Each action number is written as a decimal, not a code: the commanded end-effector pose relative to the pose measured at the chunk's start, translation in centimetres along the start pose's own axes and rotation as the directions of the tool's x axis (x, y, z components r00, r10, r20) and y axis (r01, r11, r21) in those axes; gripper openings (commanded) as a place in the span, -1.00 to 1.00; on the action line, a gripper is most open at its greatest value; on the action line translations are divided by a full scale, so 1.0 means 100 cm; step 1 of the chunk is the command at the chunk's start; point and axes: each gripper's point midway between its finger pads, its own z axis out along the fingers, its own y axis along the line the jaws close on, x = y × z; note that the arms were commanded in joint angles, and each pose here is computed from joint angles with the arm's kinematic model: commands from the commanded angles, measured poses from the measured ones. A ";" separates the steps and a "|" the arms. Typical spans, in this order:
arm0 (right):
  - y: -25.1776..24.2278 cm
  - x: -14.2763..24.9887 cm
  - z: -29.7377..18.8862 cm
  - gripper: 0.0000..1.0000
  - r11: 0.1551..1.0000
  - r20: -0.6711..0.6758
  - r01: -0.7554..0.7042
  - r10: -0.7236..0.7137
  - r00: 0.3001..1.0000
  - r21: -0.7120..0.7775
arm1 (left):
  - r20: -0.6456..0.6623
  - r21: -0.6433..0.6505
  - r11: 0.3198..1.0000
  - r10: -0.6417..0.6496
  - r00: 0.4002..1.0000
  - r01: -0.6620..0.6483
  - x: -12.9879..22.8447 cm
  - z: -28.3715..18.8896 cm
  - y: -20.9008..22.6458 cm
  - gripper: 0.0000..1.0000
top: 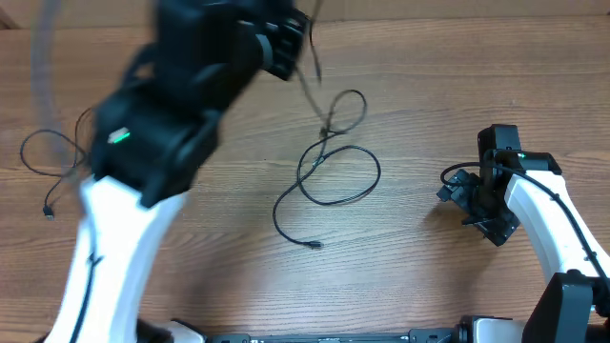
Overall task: Untangle cables
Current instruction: 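Lift the grasped cable up and pull it leftward out of the tangle, then lower the cable onto the left-side pile and open the left gripper, then reach the left gripper to the last black cable at center and grasp it, then drag the last cable down and leftward with the left gripper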
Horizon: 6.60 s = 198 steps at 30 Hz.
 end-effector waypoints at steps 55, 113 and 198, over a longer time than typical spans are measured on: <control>0.001 -0.003 -0.001 1.00 1.000 0.012 -0.001 0.001 1.000 -0.008 | -0.075 -0.876 0.357 -0.766 0.638 0.325 0.249 -0.116 0.362 -0.91; 0.002 -0.004 -0.001 1.00 1.000 0.015 -0.001 0.002 1.000 -0.011 | -0.559 -0.380 0.767 -0.636 0.532 0.517 0.263 0.032 0.203 0.99; 0.001 -0.004 -0.001 1.00 1.000 0.015 -0.001 0.001 1.000 -0.010 | -0.959 -0.282 0.959 -0.283 0.029 0.040 0.488 0.118 -0.026 -0.91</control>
